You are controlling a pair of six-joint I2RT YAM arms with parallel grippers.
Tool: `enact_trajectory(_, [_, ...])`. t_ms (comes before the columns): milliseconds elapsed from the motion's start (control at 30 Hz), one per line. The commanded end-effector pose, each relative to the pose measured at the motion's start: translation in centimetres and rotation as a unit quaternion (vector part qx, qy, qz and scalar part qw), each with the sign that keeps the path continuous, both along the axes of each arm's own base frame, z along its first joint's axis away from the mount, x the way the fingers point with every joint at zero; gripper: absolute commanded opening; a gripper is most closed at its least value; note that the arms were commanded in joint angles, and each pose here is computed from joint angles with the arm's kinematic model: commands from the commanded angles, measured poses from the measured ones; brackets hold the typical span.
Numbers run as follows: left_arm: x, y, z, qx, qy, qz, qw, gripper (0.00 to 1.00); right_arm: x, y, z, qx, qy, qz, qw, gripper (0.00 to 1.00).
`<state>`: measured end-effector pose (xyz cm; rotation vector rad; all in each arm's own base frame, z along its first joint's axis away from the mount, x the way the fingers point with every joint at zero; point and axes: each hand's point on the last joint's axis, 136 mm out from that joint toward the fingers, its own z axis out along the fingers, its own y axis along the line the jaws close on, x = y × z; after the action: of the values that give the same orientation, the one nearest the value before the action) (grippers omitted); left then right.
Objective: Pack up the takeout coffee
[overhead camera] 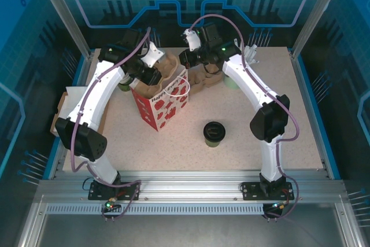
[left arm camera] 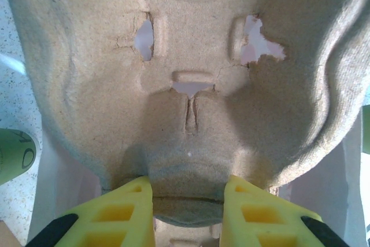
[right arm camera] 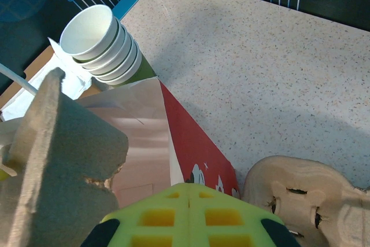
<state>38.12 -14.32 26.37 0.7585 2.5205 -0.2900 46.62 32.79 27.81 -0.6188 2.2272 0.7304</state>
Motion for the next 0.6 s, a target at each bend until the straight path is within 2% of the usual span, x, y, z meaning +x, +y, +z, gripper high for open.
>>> enact_trajectory(0, [-0.3, 0.0, -0.4, 0.020, 0.010, -0.011, 1.000, 0.27, 0.1, -0.4, 1.0, 0.010, -0.006, -0.004, 1.000, 0.06])
enact_trajectory(567, [-0.1, 0.0, -2.4, 0.042, 0.036, -0.011, 0.998, 0.27, -0.3, -0.1, 1.6, 0.015, -0.018, 0.003, 1.000, 0.05])
